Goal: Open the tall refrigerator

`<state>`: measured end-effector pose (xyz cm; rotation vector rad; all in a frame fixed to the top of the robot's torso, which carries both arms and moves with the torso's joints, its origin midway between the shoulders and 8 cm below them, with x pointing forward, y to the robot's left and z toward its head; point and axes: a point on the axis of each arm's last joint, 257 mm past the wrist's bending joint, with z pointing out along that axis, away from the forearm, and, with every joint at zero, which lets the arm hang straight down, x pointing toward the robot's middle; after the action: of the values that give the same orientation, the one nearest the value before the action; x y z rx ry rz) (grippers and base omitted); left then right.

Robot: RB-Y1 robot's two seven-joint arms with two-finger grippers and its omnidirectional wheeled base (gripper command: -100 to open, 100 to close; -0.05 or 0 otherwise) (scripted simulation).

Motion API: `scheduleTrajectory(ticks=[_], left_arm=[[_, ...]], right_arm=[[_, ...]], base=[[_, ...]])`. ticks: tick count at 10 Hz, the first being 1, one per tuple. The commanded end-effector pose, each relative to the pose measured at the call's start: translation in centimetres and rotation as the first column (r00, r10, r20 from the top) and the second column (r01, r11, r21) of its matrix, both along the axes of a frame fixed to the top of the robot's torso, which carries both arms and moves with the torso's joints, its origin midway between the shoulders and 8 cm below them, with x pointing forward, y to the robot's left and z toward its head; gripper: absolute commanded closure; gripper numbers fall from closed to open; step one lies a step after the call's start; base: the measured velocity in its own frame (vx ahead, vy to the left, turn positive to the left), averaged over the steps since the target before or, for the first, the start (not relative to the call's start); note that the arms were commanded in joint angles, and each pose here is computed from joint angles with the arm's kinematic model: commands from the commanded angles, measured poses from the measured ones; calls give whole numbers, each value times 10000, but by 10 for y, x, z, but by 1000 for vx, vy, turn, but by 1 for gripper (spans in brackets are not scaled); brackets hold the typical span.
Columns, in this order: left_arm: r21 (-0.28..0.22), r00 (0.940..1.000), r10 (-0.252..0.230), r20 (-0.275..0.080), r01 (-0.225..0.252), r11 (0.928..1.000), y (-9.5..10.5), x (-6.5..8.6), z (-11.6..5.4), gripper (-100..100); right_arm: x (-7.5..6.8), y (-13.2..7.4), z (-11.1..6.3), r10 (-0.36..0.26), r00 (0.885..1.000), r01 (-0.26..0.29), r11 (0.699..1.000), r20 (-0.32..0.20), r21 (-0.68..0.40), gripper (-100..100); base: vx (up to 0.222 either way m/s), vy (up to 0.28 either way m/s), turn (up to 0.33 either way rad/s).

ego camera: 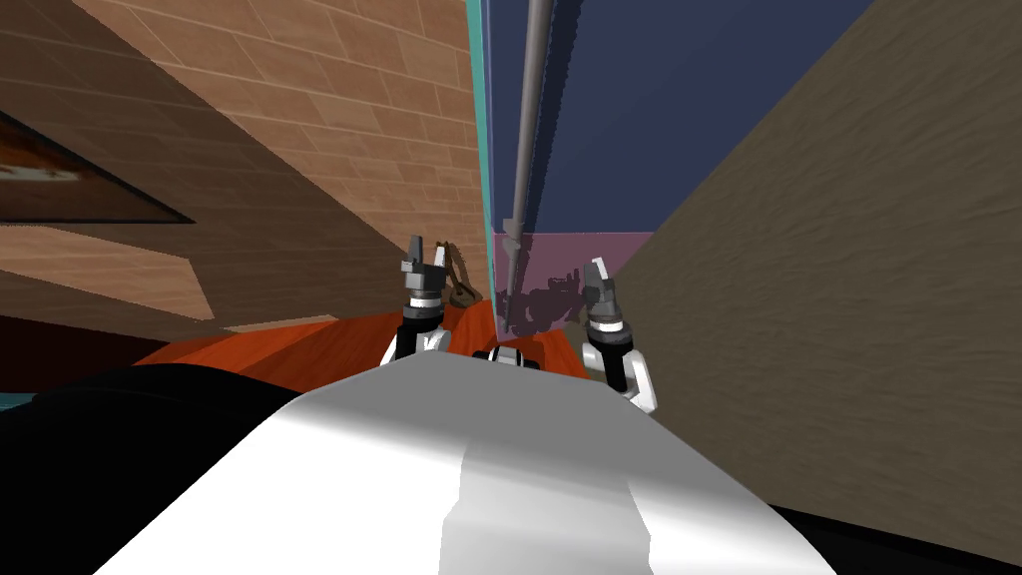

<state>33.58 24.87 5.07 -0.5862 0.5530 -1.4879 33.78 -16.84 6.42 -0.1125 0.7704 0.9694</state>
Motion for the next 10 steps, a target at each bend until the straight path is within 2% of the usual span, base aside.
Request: scheduleTrajectory(ticks=[1, 2, 3, 4, 5, 6, 7, 8, 9, 10], left_arm=[[-1, 10000, 0, 0, 0, 10000, 0, 0, 0, 0], [-1, 10000, -1, 1, 1, 10000, 0, 0, 0, 0], [-1, 10000, 0, 1, 0, 10000, 0, 0, 0, 0], [0, 10000, -1, 1, 1, 10000, 0, 0, 0, 0], [0, 10000, 0, 0, 0, 10000, 0, 0, 0, 0], [0, 10000, -1, 1, 1, 10000, 0, 0, 0, 0], [0, 10000, 0, 0, 0, 10000, 0, 0, 0, 0], [0, 10000, -1, 1, 1, 10000, 0, 0, 0, 0], [0, 10000, 0, 0, 0, 10000, 0, 0, 0, 0], [0, 10000, -1, 1, 1, 10000, 0, 0, 0, 0]], right_arm=[[2, 13, 0, -523, 9966, 594, 9914, 630, -1165, -100], [3, 19, 1, -780, 9910, 964, 9797, 1087, -1757, -100], [3, 21, -1, -822, 9905, 1021, 9767, 1104, -1889, -100], [4, 28, 0, -1056, 9815, 1433, 9585, 1598, -2464, -100], [5, 29, -2, -1091, 9808, 1489, 9545, 1618, -2586, -100], [7, 35, -1, -1293, 9682, 1932, 9303, 2141, -3119, -100], [7, 37, -3, -1324, 9672, 1992, 9248, 2167, -3241, -100], [9, 43, -3, -1482, 9513, 2451, 8955, 2704, -3714, -100], [10, 44, -5, -1513, 9497, 2524, 8880, 2741, -3845, -100], [12, 50, -6, -1613, 9313, 2972, 8548, 3267, -4253, -100]], base=[[9, 97, -82], [9, 100, -136], [7, 83, -65], [19, 86, -134], [16, 67, -93], [7, 78, -167], [4, 71, -83], [21, 85, -156], [10, 80, -83], [1, 78, -157]])
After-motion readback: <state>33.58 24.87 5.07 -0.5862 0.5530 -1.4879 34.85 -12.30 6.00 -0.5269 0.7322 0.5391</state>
